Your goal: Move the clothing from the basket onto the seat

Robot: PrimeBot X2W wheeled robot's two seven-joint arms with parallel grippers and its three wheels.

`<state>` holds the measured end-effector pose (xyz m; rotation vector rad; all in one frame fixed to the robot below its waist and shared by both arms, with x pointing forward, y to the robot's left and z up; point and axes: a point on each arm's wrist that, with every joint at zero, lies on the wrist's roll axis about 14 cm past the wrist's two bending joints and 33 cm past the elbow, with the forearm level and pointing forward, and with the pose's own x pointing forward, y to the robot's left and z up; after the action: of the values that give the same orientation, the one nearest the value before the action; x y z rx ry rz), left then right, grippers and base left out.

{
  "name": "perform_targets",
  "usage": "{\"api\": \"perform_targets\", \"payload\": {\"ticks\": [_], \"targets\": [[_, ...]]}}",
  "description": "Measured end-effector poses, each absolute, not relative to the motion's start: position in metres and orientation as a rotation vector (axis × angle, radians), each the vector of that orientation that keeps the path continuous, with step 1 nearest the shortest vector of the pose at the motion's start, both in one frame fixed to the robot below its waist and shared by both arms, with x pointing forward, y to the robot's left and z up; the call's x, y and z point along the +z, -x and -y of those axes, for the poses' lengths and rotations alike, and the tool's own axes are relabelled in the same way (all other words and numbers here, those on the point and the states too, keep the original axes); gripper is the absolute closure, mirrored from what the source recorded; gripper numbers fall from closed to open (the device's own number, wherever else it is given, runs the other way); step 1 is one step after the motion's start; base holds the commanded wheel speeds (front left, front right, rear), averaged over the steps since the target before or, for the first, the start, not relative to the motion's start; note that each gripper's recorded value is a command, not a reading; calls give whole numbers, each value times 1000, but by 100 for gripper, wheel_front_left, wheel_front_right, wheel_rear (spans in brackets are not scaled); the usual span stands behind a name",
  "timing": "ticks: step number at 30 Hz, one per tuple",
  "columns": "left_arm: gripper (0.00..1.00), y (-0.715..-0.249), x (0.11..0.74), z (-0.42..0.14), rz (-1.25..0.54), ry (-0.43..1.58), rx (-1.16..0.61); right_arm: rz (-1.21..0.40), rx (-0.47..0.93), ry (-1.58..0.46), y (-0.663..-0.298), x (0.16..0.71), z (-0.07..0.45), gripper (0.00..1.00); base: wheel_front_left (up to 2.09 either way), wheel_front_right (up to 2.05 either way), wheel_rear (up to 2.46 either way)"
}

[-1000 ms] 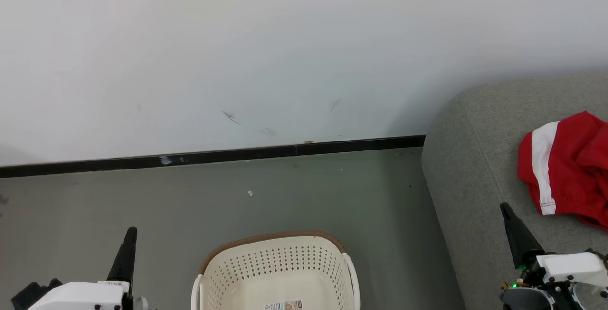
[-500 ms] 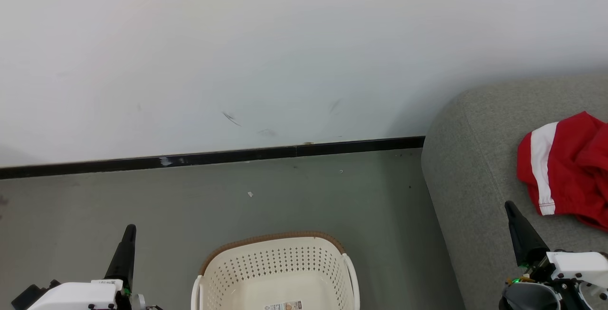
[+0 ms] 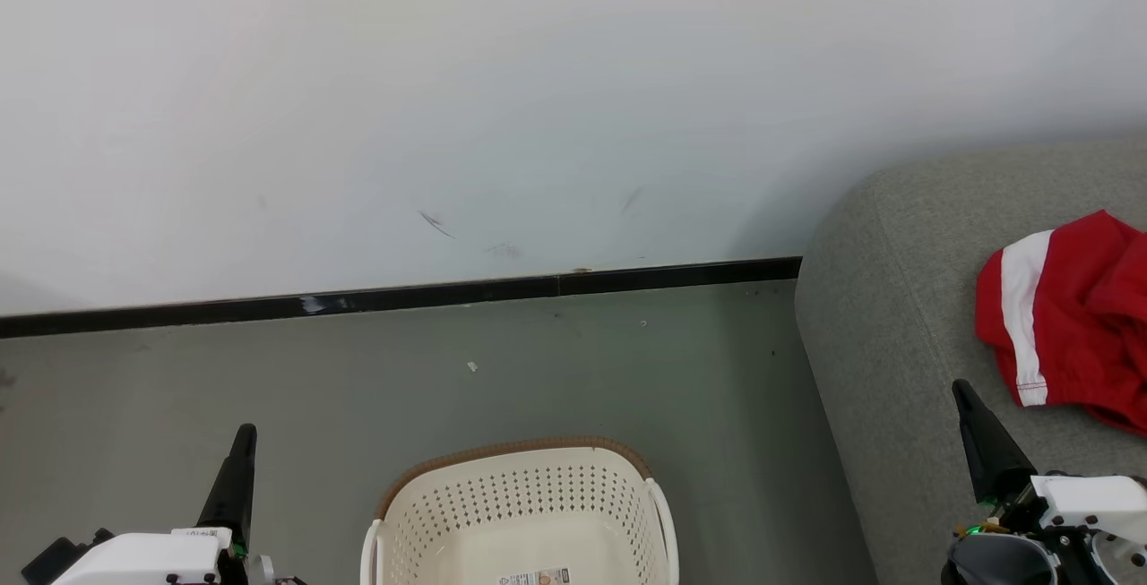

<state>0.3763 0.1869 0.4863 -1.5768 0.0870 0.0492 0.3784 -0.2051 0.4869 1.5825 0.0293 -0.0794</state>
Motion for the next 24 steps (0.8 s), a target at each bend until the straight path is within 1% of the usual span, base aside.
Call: {"api": "perform_targets", "payload": {"ticks": [24], "targets": [[100,-376,486,-187,-88,1577,51,-30,-81,-1582,-378,486,205,100,0,0,0]]}}
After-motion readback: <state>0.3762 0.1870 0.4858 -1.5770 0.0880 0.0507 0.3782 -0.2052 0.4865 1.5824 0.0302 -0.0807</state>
